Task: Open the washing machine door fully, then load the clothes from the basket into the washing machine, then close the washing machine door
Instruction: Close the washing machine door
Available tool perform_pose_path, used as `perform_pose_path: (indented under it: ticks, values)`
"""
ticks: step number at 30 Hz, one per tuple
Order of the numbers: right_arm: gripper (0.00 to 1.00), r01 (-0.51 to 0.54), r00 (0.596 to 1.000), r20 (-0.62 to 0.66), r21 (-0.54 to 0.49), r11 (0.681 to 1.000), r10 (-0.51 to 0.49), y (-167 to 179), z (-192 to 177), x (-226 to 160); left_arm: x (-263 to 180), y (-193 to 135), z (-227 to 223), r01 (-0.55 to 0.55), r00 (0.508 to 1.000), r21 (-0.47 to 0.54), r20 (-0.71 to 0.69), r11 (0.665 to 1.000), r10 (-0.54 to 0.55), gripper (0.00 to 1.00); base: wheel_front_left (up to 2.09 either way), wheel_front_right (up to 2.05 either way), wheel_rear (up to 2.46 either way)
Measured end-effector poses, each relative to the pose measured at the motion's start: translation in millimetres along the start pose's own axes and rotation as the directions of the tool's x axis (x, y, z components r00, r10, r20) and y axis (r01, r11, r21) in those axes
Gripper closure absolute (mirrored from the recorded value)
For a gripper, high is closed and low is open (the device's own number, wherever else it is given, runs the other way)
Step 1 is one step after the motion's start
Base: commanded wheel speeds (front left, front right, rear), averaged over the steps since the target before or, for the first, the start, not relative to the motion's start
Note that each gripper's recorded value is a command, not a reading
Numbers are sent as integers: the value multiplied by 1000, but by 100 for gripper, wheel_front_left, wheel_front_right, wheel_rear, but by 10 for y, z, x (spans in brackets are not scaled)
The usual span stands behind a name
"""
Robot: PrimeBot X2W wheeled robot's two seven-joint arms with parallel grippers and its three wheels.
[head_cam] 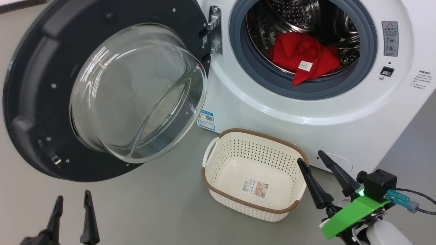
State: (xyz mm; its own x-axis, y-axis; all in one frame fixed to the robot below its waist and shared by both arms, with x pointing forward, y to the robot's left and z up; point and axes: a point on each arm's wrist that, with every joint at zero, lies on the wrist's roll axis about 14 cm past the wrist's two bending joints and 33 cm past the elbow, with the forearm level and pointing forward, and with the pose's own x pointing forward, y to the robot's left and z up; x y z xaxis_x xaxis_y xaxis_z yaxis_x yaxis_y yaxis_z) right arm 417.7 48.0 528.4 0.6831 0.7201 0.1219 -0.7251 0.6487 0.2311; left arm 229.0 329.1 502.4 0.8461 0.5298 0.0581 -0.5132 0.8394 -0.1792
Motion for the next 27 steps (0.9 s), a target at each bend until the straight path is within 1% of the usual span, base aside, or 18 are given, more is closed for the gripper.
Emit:
perform_pose_path:
  ticks: [1,2,3,4,5,6,11,17,22,27]
  values:
    - [0,0,1000,-1,0,1000,0,1,-2,-3,0,3,9,1,1000,2,3,1000,-1,0,0,0,0]
    - [0,-1,1000,-1,-1,1000,1,3,0,-2,2,7,23,2,1000,4,6,1000,-2,13,0,0,0]
    - [0,-1,1000,0,0,1000,1,6,2,-1,4,11,40,4,1000,7,10,1000,-4,35,0,0,0]
    - [0,-2,1000,0,-1,1000,2,8,4,0,7,14,56,6,1000,10,12,1000,-6,62,0,0,0]
    - [0,-2,1000,1,-2,1000,2,11,8,0,10,15,80,9,1000,12,18,1000,-9,93,0,0,0]
    - [0,-3,1000,1,-2,1000,3,14,10,1,13,17,96,14,1000,17,18,1000,-14,100,0,0,0]
    - [0,-3,1000,2,-4,1000,3,18,18,1,49,27,313,40,997,47,59,998,-43,100,0,0,0]
    - [0,1,1000,0,1,1000,-1,1,1,7,100,56,651,67,993,44,97,997,-71,100,0,0,0]
    - [0,4,1000,-3,9,1000,-4,-19,-27,22,230,73,1209,101,976,34,191,994,-106,100,0,0,0]
    - [0,9,1000,-9,17,1000,-9,-50,-62,27,411,226,1812,121,950,-49,296,991,-101,100,0,0,0]
